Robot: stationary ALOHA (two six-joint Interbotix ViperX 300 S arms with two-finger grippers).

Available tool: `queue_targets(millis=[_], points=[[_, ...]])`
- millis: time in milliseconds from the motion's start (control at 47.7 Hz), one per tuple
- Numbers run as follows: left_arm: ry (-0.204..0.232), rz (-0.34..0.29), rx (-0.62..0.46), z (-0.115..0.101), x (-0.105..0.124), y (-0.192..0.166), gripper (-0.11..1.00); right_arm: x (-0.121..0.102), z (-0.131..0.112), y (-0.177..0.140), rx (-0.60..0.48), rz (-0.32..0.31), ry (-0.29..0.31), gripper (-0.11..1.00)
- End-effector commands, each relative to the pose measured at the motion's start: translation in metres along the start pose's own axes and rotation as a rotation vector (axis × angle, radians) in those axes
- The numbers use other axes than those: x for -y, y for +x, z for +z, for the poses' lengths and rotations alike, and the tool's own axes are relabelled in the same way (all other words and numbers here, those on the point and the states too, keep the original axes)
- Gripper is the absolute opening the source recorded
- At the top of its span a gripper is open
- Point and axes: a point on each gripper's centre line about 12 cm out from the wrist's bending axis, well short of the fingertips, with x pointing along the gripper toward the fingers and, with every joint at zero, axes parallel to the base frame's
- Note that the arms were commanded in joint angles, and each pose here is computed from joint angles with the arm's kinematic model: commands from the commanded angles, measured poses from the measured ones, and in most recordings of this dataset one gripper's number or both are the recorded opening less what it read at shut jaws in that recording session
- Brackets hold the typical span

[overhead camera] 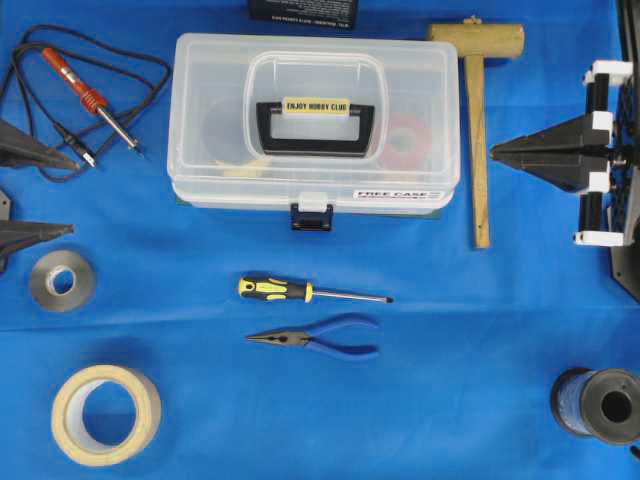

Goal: Close the tool box with the left arm.

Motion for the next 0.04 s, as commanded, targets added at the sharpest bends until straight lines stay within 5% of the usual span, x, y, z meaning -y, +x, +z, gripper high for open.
queue_targets(millis=[0,21], points=[[0.005,0.0,0.008,0.0044,0.0001,0.0015,0.86,0.0004,0.0043,0.0012,0.012,-0.002,0.0,0.0],[0.005,-0.001,0.008,0.0044,0.0004,0.0015,0.86,0.0004,0.0049,0.0013,0.014,-0.002,0.0,0.0]])
